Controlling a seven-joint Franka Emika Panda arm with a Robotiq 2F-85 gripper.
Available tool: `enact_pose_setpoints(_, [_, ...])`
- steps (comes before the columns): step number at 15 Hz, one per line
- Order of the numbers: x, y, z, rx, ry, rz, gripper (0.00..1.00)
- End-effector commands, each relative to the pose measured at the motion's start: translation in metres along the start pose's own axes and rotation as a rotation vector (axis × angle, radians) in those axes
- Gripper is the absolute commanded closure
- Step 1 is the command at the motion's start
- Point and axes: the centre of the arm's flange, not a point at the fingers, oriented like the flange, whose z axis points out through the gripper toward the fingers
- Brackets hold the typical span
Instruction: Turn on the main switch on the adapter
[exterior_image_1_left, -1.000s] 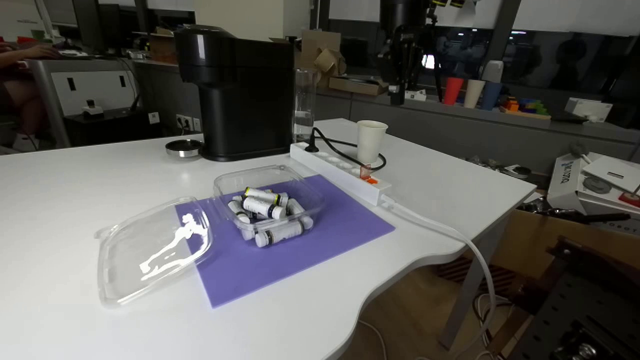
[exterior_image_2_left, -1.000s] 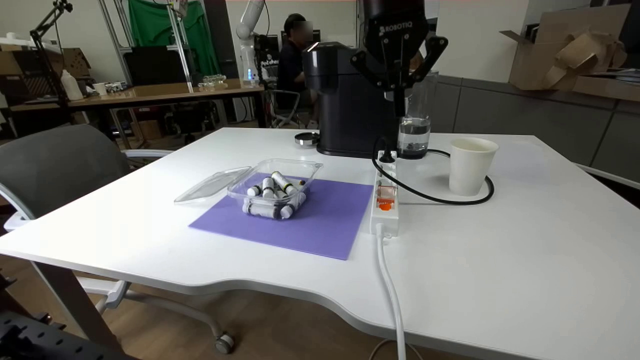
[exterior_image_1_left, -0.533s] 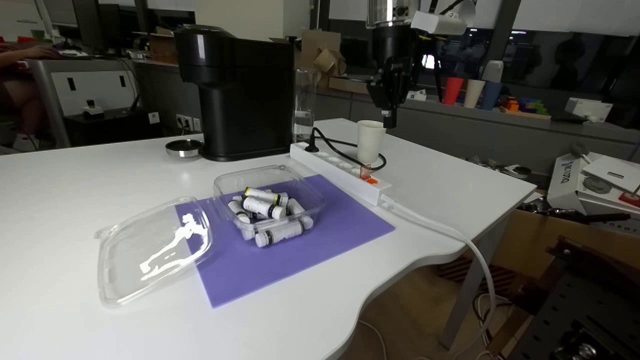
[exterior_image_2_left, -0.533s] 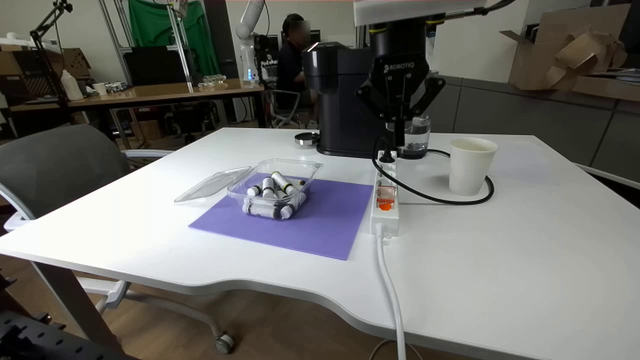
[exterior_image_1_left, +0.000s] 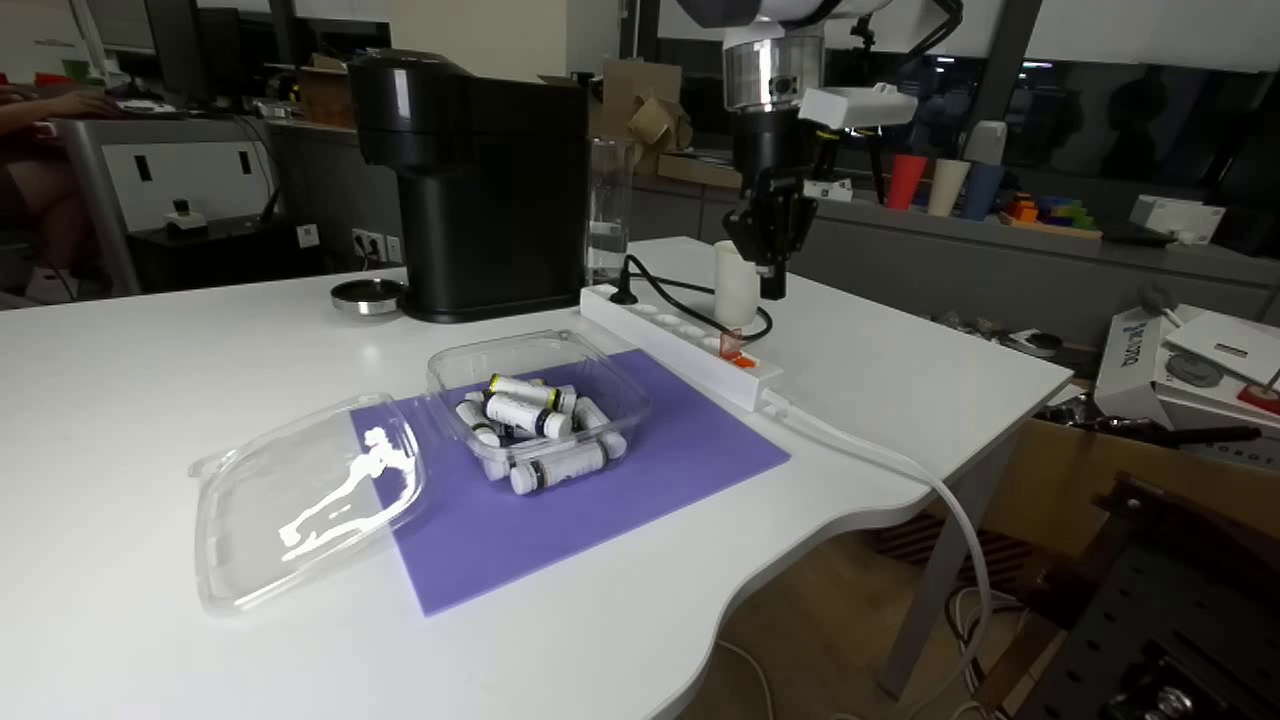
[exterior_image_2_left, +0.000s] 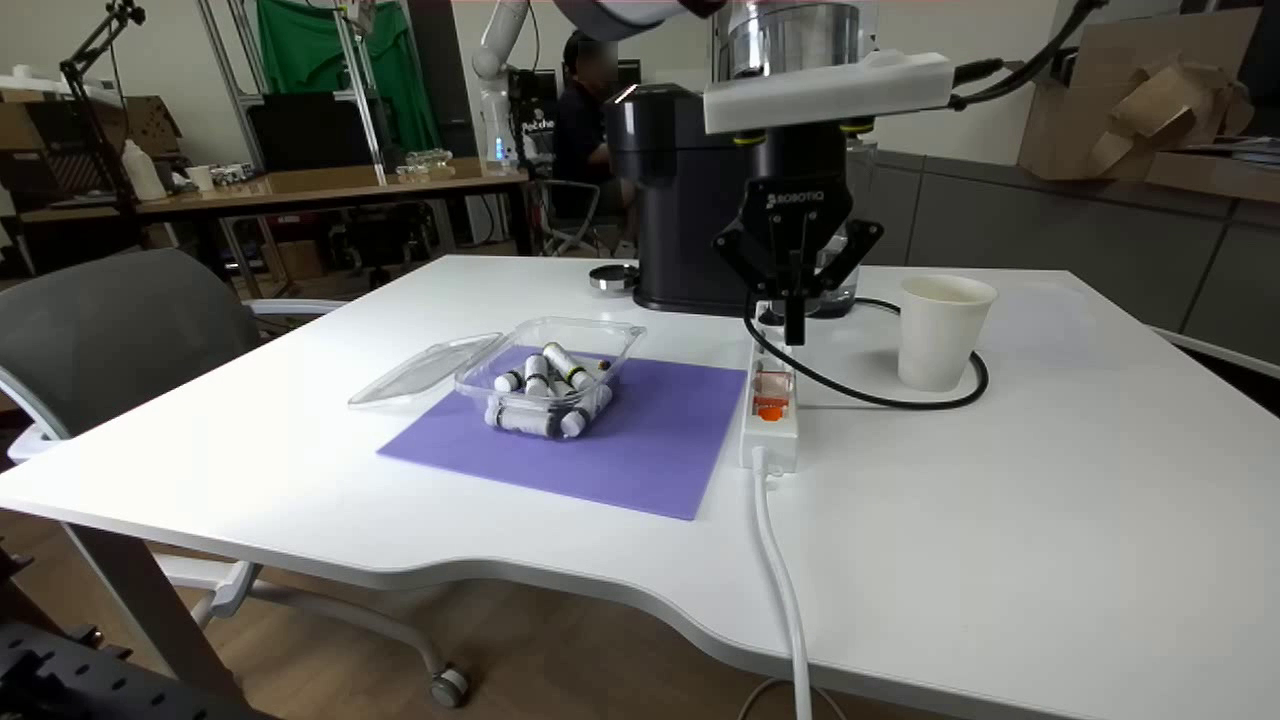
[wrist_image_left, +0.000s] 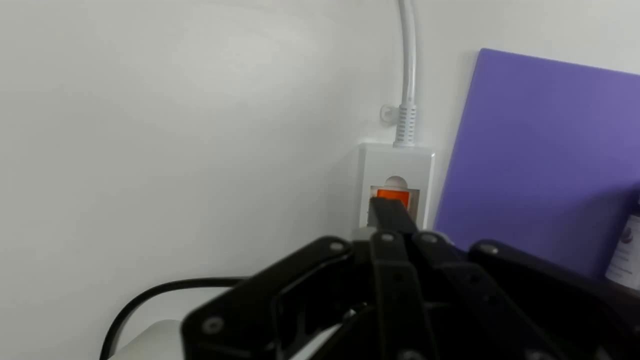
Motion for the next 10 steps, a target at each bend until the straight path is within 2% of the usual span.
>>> enact_pose_setpoints(1, [0.016, 0.000, 0.005, 0.010, 0.023, 0.075, 1.00])
enact_pose_setpoints(10, [0.012, -0.012, 0.012, 0.009, 0.016, 0.060, 1.00])
